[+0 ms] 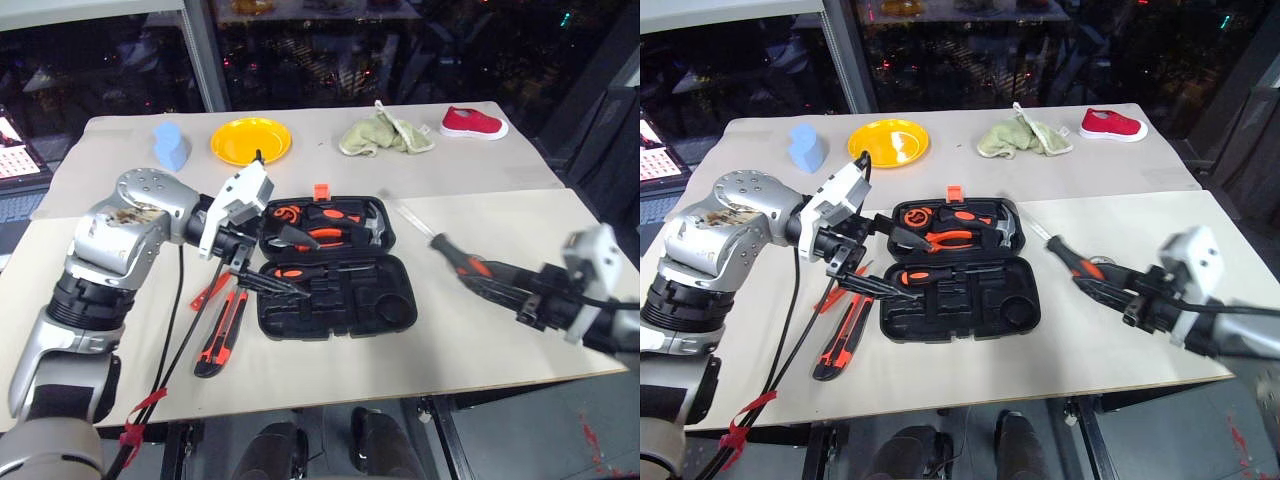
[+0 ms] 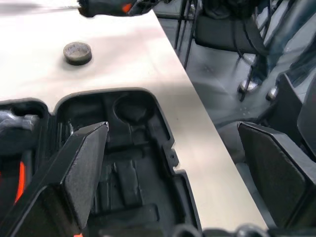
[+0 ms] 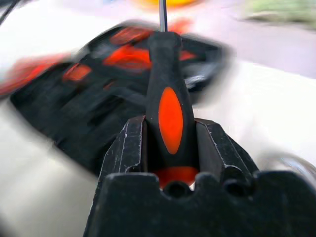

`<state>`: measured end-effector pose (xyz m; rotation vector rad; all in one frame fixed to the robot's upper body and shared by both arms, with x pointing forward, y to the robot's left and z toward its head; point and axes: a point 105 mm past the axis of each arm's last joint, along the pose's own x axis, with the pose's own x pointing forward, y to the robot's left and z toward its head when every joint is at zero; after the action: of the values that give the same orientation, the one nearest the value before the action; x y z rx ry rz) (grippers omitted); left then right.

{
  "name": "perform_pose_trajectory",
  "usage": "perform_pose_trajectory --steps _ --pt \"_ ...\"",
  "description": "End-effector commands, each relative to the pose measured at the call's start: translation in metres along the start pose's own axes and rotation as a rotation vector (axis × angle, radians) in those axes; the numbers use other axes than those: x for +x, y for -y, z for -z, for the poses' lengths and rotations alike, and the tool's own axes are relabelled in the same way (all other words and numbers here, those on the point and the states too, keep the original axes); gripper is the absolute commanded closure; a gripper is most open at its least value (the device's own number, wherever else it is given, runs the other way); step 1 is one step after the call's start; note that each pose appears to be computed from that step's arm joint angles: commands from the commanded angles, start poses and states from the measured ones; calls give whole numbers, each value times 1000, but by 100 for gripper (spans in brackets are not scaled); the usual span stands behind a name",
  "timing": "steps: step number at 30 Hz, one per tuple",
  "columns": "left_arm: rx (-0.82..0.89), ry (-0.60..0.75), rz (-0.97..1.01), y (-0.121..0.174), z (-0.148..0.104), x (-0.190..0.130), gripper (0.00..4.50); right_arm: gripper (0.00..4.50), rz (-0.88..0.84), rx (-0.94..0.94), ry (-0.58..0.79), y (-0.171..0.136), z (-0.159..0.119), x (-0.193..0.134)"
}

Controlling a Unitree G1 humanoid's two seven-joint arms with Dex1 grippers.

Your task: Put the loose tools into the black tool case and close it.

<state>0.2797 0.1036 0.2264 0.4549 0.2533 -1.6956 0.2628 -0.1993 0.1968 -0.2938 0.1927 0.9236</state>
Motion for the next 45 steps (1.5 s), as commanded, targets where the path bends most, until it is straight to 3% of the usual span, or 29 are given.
perform_pose_trajectory --steps 1,7,14,23,35,45 --pt "11 -91 5 12 10 -18 0 349 -215 -272 -123 8 2 39" --pt "-59 -138 -40 31 21 -32 0 349 -335 -400 -189 21 19 78" --pt "-109 -150 -134 44 29 -42 0 349 -389 -430 -195 26 26 96" --pt "-99 -132 -181 42 26 -42 0 349 -468 -452 -175 20 18 95" --pt "-77 -123 -184 38 23 -39 0 349 -392 -427 -195 31 20 110" --pt "-65 -118 -195 33 21 -37 0 349 -438 -441 -189 23 20 116"
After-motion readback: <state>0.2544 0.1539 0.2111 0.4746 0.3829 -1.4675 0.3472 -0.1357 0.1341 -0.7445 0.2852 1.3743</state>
